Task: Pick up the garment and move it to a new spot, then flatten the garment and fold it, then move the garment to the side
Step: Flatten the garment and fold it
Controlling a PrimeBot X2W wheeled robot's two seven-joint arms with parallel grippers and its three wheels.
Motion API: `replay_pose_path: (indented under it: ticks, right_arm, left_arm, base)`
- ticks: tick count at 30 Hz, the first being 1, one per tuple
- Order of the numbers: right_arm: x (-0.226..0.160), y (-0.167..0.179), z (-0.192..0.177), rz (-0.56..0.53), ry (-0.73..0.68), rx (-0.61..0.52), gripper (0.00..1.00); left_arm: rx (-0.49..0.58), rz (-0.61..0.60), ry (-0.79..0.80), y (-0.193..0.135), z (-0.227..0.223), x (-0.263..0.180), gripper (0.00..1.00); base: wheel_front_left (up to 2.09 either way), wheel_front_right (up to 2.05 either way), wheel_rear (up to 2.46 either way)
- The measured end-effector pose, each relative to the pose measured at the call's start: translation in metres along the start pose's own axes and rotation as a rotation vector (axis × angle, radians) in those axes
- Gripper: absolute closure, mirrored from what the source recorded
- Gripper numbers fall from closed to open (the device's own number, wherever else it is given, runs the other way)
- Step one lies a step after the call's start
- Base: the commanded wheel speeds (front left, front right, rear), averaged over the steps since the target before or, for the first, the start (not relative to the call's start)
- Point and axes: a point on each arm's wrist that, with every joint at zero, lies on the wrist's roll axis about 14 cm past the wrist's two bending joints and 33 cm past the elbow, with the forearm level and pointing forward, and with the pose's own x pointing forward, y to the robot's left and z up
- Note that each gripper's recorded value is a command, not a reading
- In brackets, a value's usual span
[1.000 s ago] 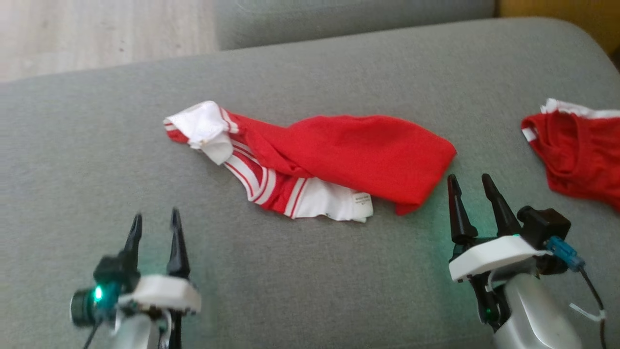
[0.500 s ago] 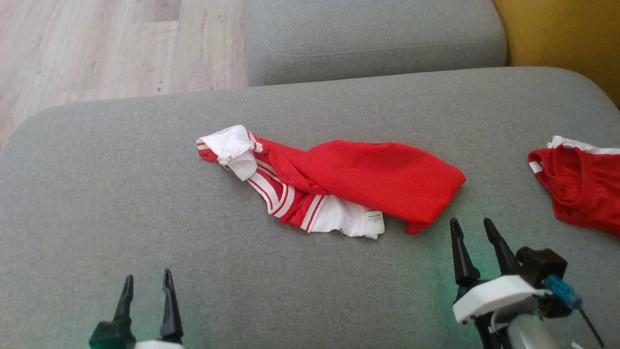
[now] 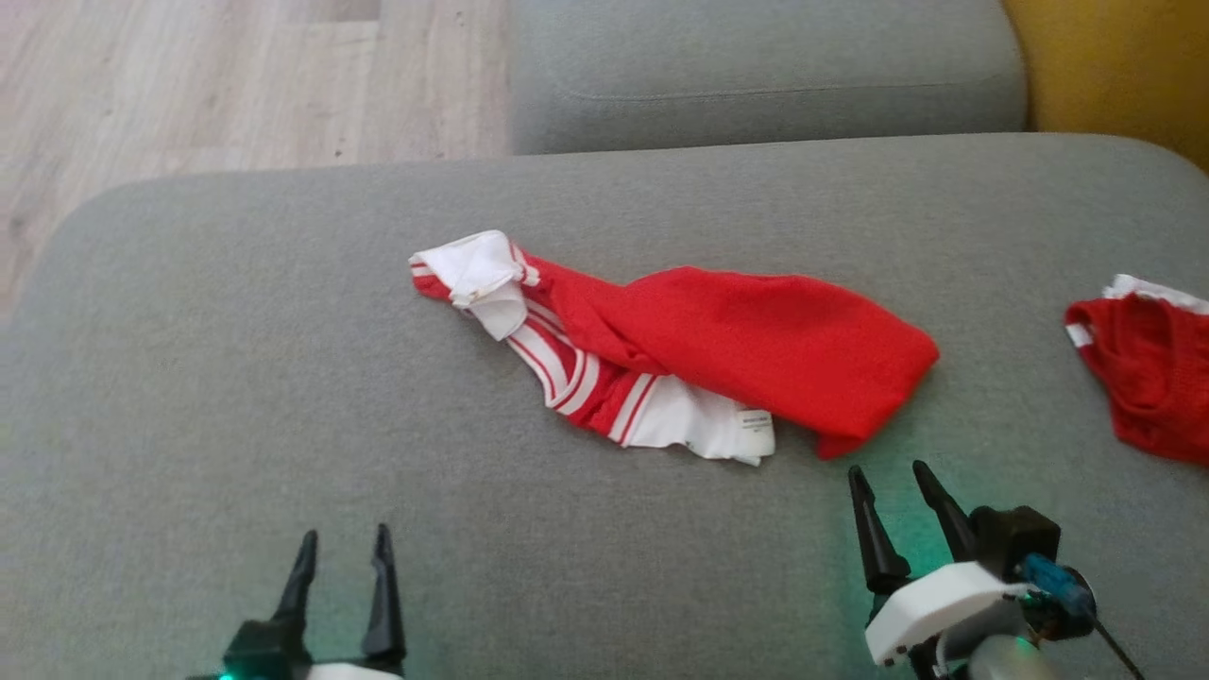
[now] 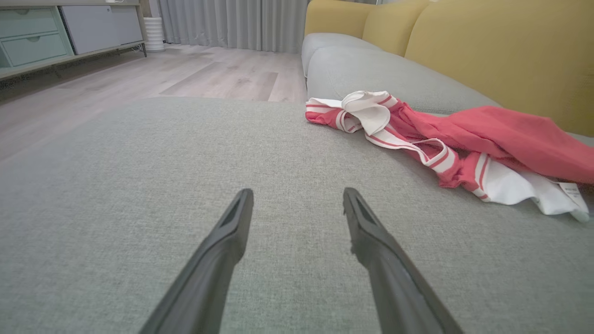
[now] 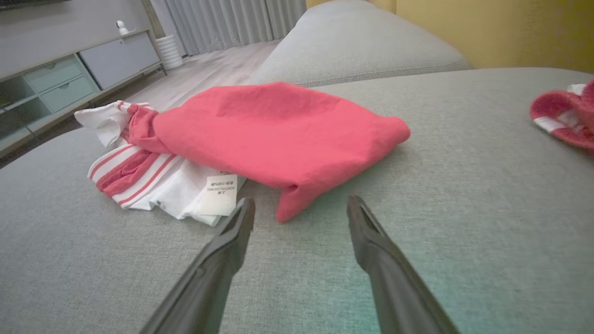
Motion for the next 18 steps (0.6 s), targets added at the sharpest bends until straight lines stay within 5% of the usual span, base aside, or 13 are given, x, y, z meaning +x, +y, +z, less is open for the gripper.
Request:
replay_pose_path:
  ticks: [9, 18]
  right_arm:
    - [0.027, 0.021, 0.001, 0.079, 0.019, -0.018, 0.00]
    - [0.030, -0.010, 0.008, -0.006, -0.001, -0.006, 0.00]
  left_arm:
    - [-0.066, -0.120, 0.024, -0.038, -0.004, 0.010, 0.00]
    - [-0.100, -0.446, 0.096, -0.137, -0.008, 0.054, 0.00]
  base:
    - [0.00, 0.00, 0.00]
    - [0.00, 0.00, 0.00]
